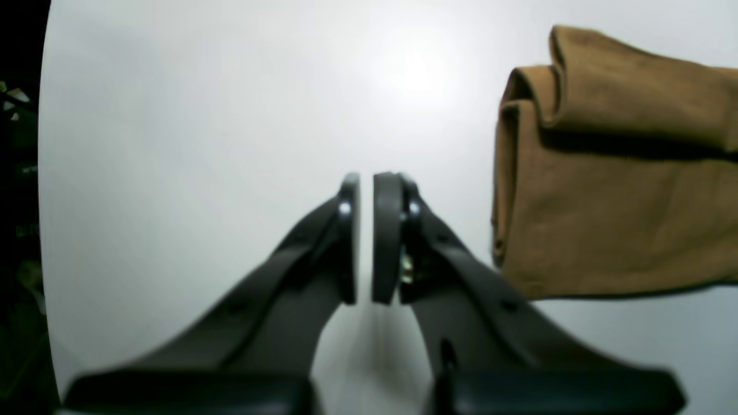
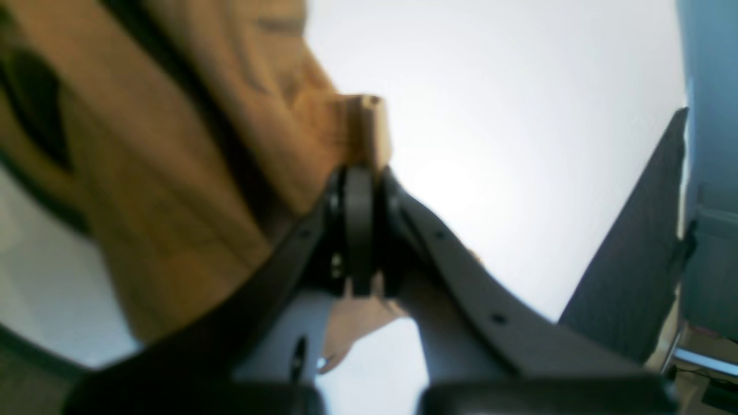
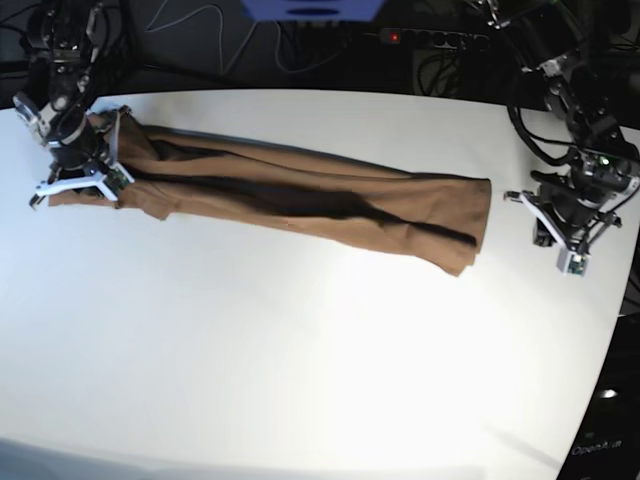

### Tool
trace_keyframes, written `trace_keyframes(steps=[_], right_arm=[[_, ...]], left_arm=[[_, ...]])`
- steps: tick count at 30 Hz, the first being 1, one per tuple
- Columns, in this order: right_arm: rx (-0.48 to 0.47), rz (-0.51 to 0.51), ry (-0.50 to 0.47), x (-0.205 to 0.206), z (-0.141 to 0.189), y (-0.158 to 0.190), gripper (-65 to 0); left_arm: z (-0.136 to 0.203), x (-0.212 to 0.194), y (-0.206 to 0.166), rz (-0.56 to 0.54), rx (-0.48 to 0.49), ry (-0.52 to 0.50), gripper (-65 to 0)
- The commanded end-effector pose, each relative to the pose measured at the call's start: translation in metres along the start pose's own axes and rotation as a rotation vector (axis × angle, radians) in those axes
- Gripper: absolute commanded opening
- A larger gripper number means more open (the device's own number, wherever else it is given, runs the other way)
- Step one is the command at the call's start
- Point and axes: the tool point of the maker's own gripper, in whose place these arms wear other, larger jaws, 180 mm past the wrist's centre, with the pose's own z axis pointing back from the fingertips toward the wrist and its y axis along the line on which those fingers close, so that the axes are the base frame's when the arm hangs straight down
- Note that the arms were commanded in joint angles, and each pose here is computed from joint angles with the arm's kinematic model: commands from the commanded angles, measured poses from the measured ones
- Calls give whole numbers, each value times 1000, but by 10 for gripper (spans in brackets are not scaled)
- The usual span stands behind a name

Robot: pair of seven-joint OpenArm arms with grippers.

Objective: Fold the T-shirt properly
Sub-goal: 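Move the left gripper along the strip toward the right gripper and grasp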

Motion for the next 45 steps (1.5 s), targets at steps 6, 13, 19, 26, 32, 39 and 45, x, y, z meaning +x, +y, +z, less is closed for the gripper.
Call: trace_keyframes(steps=[6,13,19,26,32,39,45], right_arm=[[-25,-22,-27,8,2,-4,-641],[-22,-40,-86,21,2,2,-641],[-22,-39,-84,21,1,2,-641],[-16,-38,-86,22,1,4,-641],[-19,-39,-88,23,0,3,-641],[-15,-55,-92,25,-1,6,-641],[-14,-57,-95,26,-1,7,-641]], left_arm=[[5,8,4,-9,12,-36,-611],[7,-7,2,-12,10,-2,-611],[16,-21,21,23,58,15,-613],[33,16,30,19,115,-84,-613],[17,52,3,50,55,-128,-613],[-19,83,-47,62,-84,-140,-613],[-43,78,-68,63,-159,-92,-609]])
